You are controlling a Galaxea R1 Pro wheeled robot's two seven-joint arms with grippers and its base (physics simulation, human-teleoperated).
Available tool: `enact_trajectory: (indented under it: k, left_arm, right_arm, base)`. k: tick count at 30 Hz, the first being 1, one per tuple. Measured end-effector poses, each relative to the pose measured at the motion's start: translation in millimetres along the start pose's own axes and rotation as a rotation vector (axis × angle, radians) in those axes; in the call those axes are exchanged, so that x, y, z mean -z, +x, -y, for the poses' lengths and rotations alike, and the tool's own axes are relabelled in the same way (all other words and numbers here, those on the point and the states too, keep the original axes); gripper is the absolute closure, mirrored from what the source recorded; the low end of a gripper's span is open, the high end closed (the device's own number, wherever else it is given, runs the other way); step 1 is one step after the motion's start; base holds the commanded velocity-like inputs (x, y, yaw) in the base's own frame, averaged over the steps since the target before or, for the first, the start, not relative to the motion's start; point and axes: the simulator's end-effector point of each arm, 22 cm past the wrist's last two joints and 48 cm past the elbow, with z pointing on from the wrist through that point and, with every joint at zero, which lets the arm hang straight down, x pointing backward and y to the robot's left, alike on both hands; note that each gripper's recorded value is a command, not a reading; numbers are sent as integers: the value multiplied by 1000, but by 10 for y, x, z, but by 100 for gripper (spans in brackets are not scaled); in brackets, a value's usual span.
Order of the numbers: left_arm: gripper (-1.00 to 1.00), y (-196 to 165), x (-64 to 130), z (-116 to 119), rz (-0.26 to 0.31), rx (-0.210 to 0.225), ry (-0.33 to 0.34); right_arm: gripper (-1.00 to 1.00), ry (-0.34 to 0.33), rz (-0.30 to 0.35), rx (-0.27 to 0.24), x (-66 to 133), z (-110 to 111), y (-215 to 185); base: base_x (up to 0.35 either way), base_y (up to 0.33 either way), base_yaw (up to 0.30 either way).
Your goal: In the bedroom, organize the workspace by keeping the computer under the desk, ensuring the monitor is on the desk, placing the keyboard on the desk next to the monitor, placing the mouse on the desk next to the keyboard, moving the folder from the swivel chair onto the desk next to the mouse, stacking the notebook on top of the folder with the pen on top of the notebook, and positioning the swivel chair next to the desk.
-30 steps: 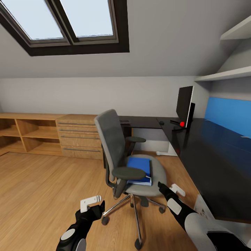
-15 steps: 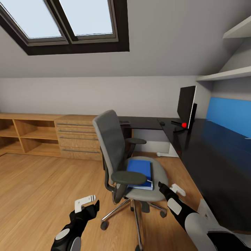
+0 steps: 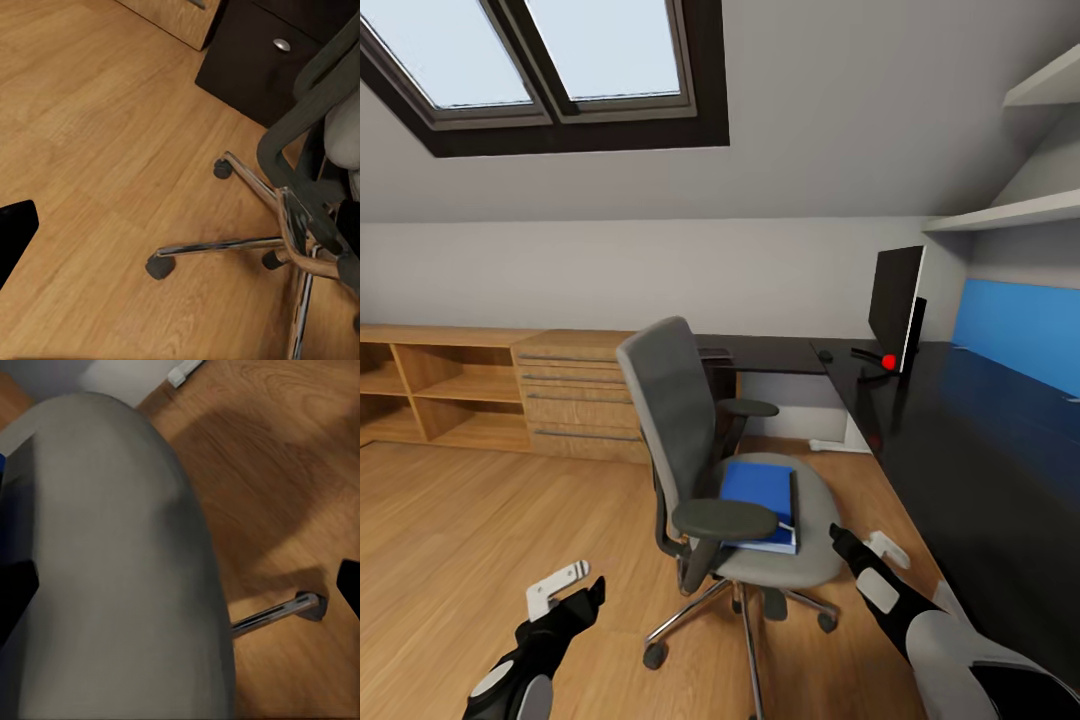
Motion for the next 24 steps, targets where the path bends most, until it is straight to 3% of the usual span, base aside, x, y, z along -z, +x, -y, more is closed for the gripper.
enact_trajectory:
  k: [15,22,24]
  left_arm:
    - [-100,-12,-3,-39,1,18,-2]
    - [-100,-13,-6,-51,1,21,-4]
    - [-100,-17,-10,-87,-1,41,-5]
  right_arm:
    - [-100,9,-59,1,-3,70,81]
    - [-100,11,-68,1,-4,78,99]
    - [-100,11,-69,1,-4,79,101]
  base:
    - [156,-1,0]
    - [47,0,0]
    - [7,0,0]
